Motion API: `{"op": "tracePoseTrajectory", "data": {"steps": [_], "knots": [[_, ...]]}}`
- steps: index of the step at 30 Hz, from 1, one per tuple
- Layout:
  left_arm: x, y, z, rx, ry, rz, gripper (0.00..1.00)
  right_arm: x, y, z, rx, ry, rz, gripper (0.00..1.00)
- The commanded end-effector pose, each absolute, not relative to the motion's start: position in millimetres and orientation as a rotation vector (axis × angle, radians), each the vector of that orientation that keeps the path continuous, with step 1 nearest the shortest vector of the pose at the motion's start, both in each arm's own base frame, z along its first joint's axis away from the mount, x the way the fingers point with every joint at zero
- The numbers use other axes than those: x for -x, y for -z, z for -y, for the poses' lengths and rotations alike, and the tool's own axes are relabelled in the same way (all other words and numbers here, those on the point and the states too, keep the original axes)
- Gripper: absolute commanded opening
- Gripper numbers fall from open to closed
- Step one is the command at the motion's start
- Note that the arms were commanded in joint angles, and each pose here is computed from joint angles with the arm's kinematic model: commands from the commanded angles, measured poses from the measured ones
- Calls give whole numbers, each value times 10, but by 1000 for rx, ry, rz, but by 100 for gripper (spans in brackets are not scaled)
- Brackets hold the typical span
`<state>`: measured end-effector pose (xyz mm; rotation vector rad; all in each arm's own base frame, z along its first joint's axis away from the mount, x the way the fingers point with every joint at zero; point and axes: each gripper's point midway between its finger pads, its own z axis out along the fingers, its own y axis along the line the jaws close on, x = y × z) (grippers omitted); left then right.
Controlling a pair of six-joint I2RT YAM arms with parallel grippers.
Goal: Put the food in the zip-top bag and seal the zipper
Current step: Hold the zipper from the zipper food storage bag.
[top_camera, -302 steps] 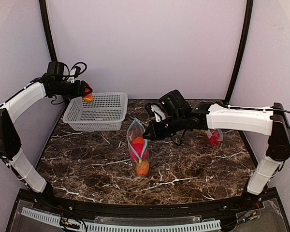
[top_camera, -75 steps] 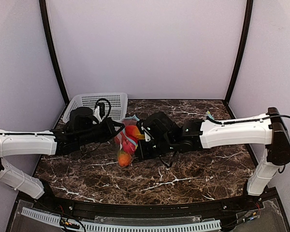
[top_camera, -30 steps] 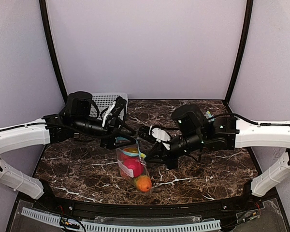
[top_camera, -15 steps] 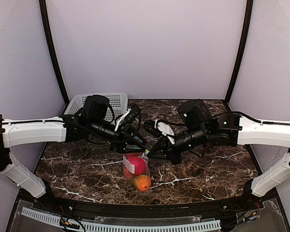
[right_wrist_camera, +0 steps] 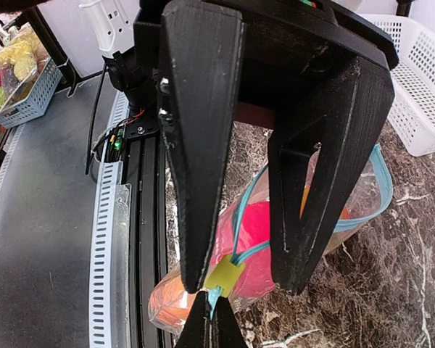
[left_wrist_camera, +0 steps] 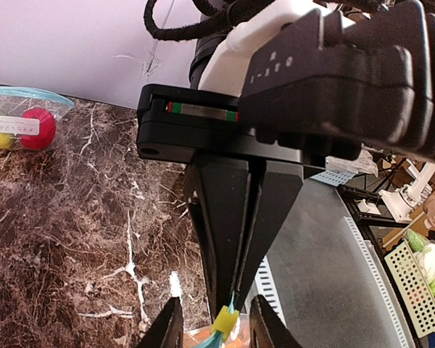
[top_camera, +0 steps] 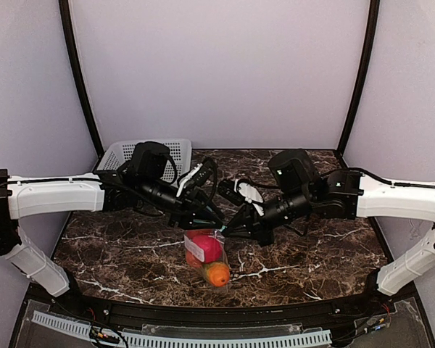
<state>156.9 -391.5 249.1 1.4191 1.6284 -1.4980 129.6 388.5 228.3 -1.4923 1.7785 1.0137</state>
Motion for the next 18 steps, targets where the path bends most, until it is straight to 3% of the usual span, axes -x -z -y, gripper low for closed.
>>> {"op": "tracePoseTrajectory", "data": {"steps": [1,12,18], "knots": [[-1476,-2460,3900,-1447,1522,-1637,31,-1344,-2474,-3881,1444,-1044,-1715,0],[-1468,-2377,3893,-1460,1490,-1673,35,-1364,-2452,-3885,1441,-1049,-1728,0],[-1478,-2326,3880,-1472,1446,-1690,24,-1386,-2427,-3876,1433,-1042,-1741,0]]}}
